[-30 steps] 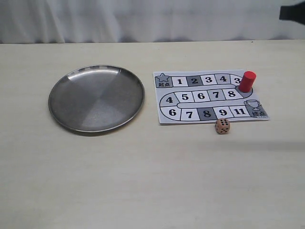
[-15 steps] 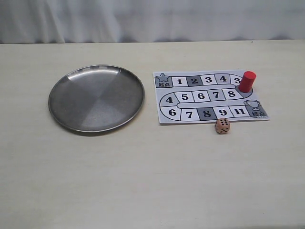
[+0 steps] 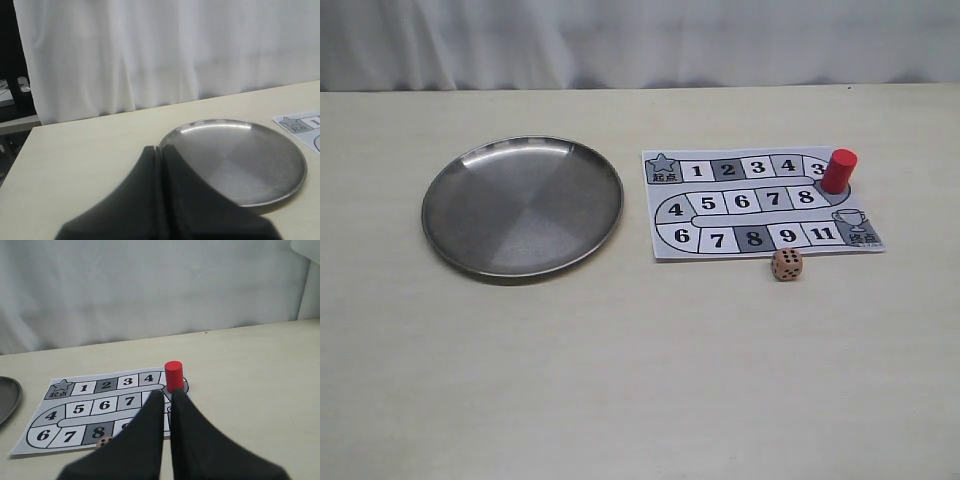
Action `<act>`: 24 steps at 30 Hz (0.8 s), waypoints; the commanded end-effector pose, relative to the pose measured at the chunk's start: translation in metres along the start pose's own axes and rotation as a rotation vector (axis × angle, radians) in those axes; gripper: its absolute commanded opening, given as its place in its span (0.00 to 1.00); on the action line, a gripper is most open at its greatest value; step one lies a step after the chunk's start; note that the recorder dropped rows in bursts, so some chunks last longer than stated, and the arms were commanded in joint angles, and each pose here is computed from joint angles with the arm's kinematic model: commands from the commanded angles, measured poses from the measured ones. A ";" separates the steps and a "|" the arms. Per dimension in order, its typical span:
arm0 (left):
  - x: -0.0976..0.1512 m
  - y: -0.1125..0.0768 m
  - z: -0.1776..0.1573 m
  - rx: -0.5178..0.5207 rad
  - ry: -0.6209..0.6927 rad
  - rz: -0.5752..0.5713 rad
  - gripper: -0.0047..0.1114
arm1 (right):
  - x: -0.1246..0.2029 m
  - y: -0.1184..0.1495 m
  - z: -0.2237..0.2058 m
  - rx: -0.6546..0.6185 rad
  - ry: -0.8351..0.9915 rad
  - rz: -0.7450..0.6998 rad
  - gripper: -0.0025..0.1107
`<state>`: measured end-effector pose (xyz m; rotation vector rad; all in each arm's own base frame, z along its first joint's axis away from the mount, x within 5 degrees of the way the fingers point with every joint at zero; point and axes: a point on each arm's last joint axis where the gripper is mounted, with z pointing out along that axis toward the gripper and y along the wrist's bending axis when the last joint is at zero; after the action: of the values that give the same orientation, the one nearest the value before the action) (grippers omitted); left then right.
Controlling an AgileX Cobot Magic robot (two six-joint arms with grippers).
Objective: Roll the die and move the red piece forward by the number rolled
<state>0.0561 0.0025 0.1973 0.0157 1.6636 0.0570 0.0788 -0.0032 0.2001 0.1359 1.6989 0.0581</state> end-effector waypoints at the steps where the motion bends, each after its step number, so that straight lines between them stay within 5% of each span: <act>1: 0.000 0.000 0.000 0.003 -0.008 -0.001 0.04 | 0.002 -0.001 -0.002 0.004 0.015 -0.009 0.06; 24: 0.000 0.000 0.000 0.003 -0.008 -0.001 0.04 | 0.002 -0.001 -0.002 0.005 0.013 0.021 0.06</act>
<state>0.0561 0.0025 0.1973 0.0157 1.6636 0.0570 0.0775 -0.0032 0.1988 0.1488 1.7111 0.0676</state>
